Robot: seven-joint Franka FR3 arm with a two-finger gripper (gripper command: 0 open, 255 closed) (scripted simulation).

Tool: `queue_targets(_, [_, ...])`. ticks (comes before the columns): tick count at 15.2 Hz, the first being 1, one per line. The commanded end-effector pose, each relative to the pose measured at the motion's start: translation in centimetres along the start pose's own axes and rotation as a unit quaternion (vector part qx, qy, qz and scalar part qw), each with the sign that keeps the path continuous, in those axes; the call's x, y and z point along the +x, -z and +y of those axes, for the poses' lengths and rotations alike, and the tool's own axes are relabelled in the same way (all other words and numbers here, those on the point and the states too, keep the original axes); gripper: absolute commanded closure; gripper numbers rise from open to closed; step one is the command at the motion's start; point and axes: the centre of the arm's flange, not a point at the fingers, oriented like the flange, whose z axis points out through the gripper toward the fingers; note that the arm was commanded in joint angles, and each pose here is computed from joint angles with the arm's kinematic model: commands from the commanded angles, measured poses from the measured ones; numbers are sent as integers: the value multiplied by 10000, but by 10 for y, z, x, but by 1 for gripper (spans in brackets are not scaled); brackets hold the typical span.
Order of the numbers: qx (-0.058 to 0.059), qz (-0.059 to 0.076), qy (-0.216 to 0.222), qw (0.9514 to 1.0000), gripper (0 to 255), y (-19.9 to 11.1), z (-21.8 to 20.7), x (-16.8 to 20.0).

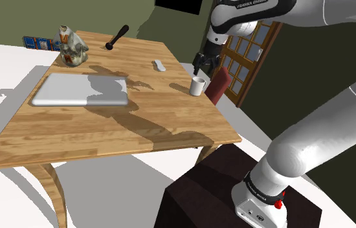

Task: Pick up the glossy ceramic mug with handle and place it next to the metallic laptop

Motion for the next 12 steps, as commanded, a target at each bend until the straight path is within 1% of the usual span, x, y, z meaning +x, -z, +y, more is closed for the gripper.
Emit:
queue_targets(1, [-55, -4, -10, 10000, 0, -17, 9, 19])
queue_targets(12, [-339, -39, -76, 9994, 0, -95, 72, 119])
